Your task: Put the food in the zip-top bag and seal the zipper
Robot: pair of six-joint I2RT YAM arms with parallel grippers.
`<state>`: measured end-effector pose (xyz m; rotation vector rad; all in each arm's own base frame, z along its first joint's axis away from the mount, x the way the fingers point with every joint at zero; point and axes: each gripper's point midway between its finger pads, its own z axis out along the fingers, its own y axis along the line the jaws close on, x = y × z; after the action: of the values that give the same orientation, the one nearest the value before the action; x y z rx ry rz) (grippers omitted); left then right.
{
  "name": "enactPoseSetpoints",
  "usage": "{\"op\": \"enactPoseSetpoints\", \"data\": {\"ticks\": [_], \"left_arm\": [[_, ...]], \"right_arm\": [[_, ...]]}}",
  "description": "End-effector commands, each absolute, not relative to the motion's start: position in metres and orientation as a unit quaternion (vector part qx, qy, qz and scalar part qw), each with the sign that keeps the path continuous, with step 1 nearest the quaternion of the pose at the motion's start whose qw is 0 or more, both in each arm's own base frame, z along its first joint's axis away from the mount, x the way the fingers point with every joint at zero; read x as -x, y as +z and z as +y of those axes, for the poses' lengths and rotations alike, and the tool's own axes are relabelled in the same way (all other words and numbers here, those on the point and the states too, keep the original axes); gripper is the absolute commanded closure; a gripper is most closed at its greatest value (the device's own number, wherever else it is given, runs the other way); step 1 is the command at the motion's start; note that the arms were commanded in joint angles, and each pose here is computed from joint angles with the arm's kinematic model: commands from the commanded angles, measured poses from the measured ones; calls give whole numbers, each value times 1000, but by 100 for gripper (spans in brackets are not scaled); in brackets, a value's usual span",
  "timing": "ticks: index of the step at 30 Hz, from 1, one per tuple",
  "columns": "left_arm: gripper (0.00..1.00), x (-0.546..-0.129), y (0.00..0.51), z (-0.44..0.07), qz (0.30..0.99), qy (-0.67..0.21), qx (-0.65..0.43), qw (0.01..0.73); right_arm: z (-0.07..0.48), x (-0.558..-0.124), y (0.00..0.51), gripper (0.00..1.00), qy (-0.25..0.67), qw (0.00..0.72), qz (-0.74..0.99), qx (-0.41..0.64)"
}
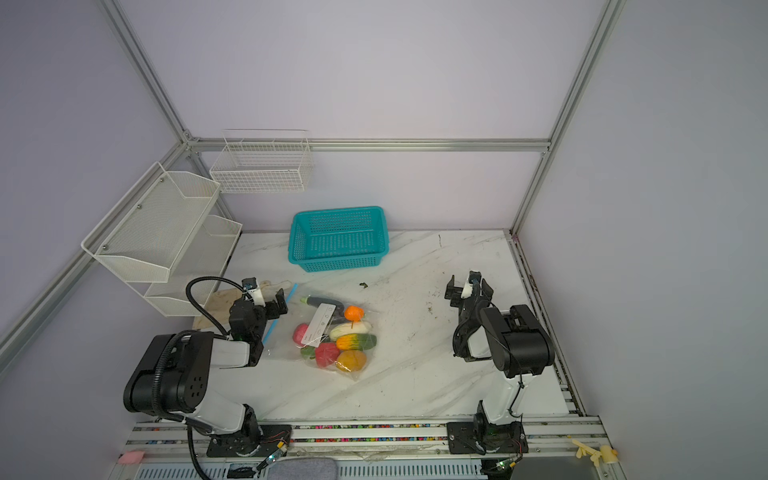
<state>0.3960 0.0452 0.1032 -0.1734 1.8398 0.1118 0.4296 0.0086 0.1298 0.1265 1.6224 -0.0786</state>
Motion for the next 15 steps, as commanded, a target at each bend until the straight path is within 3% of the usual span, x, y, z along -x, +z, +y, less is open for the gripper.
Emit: {"op": "enactPoseSetpoints", "data": {"ticks": [1, 15], "left_arm": [[0, -398, 113, 44, 780, 53, 62, 620], [0, -400, 112, 43, 782, 52, 57, 619]], "right_arm": [[11, -440, 132, 3, -14, 681, 730, -55], [18, -446, 129, 3, -4, 673, 738, -37]]}}
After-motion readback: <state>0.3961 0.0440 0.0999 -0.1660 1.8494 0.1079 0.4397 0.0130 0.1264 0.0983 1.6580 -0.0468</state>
